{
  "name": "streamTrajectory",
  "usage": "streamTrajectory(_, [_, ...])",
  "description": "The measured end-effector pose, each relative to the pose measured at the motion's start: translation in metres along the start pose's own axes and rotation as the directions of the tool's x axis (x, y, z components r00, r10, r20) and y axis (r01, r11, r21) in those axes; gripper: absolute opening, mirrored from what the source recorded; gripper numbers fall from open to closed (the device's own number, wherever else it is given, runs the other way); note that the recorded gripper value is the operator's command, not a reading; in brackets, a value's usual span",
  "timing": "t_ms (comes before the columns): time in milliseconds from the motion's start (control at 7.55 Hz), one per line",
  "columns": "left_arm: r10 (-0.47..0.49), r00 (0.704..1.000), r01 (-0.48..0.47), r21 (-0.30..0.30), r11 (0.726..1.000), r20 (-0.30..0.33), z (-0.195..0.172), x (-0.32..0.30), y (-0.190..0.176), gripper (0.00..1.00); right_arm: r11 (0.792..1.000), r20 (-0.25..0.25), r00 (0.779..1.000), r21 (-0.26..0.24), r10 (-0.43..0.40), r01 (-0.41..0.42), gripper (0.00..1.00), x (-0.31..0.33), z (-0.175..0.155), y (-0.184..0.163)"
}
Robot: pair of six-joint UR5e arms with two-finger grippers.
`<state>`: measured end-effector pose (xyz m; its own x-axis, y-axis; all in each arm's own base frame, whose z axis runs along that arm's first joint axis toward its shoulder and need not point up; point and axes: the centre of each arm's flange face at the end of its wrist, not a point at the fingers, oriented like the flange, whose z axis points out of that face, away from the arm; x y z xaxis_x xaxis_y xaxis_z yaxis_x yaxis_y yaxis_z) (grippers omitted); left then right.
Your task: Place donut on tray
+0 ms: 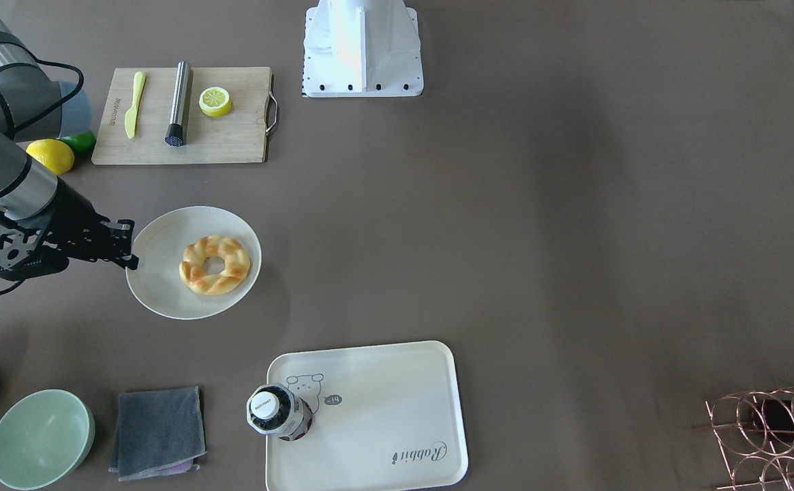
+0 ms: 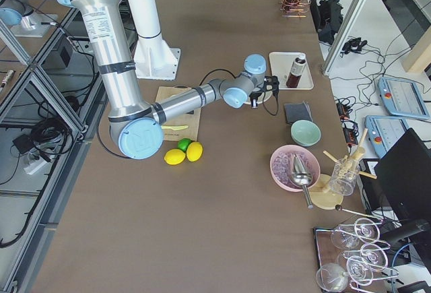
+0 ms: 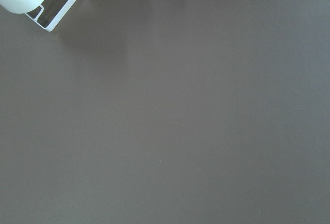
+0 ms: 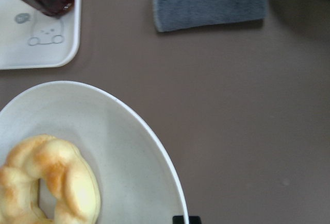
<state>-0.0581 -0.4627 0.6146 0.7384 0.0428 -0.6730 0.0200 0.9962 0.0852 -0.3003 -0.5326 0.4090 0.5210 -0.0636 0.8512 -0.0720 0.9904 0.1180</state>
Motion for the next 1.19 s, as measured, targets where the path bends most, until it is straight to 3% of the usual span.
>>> streamTrajectory(397, [0.001, 0.998, -0.001, -0.001, 1.000, -0.069, -0.002, 0.008, -0.001, 0.99, 1.000, 0.148, 0.989, -0.023, -0.003, 0.006, 0.00, -0.145, 0.004, 0.017])
streamTrajectory(662, [0.035, 0.996, -0.033, 0.034, 0.999, -0.084, -0.018, 0.025, -0.009, 0.99, 0.998, 0.225, 0.974, -0.057, 0.006, 0.007, 0.00, -0.228, 0.010, 0.041])
streamTrajectory(927, [0.102, 0.991, -0.094, 0.098, 0.991, -0.085, -0.041, 0.047, -0.018, 0.99, 0.997, 0.274, 0.962, -0.079, 0.005, 0.017, 0.00, -0.285, 0.016, 0.067])
streamTrajectory(1192, [0.138, 0.986, -0.128, 0.110, 0.986, -0.090, -0.038, 0.064, -0.023, 0.99, 0.995, 0.294, 0.956, -0.091, -0.013, 0.041, 0.00, -0.318, 0.026, 0.090])
